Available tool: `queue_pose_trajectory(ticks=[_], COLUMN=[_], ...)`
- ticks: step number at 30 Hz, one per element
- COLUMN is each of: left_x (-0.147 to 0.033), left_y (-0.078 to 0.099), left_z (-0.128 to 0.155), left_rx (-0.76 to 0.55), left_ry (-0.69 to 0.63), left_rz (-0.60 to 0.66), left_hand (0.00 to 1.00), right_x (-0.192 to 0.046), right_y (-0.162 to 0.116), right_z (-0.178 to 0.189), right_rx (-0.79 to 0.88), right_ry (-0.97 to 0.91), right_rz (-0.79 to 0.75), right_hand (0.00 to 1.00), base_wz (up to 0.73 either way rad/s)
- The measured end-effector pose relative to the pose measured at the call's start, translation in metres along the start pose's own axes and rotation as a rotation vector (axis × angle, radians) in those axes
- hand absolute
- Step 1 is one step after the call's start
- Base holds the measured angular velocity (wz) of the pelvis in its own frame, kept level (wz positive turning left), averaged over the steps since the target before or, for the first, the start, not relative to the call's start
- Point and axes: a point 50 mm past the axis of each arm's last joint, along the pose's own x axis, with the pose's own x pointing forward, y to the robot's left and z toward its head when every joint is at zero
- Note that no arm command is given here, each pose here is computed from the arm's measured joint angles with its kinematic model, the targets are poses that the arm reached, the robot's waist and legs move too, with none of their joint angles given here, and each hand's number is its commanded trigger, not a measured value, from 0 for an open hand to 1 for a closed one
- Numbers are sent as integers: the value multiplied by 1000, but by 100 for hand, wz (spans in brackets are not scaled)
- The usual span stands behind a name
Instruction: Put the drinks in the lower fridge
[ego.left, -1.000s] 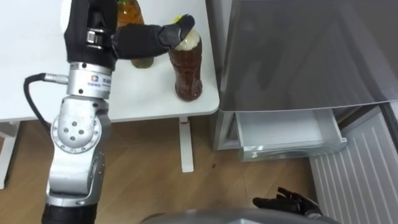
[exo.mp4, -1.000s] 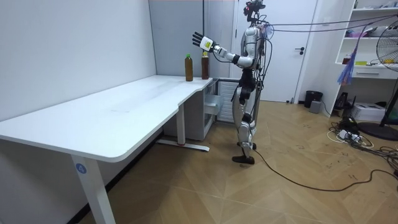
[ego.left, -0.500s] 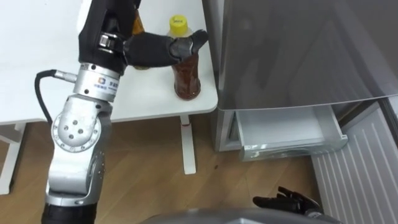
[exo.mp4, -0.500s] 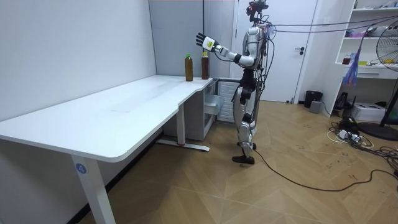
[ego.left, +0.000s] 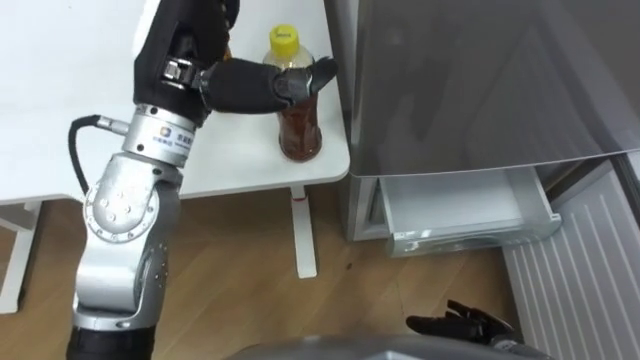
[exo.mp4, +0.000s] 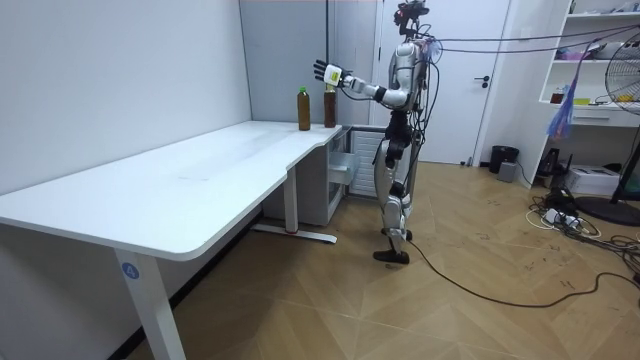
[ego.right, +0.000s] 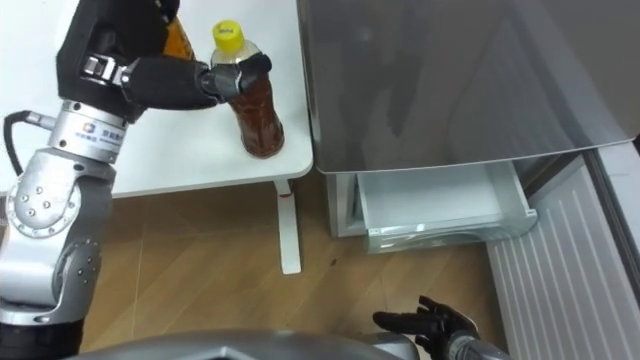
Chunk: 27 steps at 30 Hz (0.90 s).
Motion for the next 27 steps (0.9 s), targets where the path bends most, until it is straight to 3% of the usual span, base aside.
queue_pose_trajectory(ticks=[6, 27], left_x=[-4, -9], left_y=[5, 7], left_z=[-28, -44], left_rx=[-45, -103], left_ry=[140, 219], left_rz=[20, 20], left_hand=[0, 0], right_x=[0, 0], right_y=[0, -1], right_z=[-2, -1], right_rx=[12, 25], right_ry=[19, 32], right_rz=[-7, -3], right_hand=[0, 0], base_wz=[0, -2])
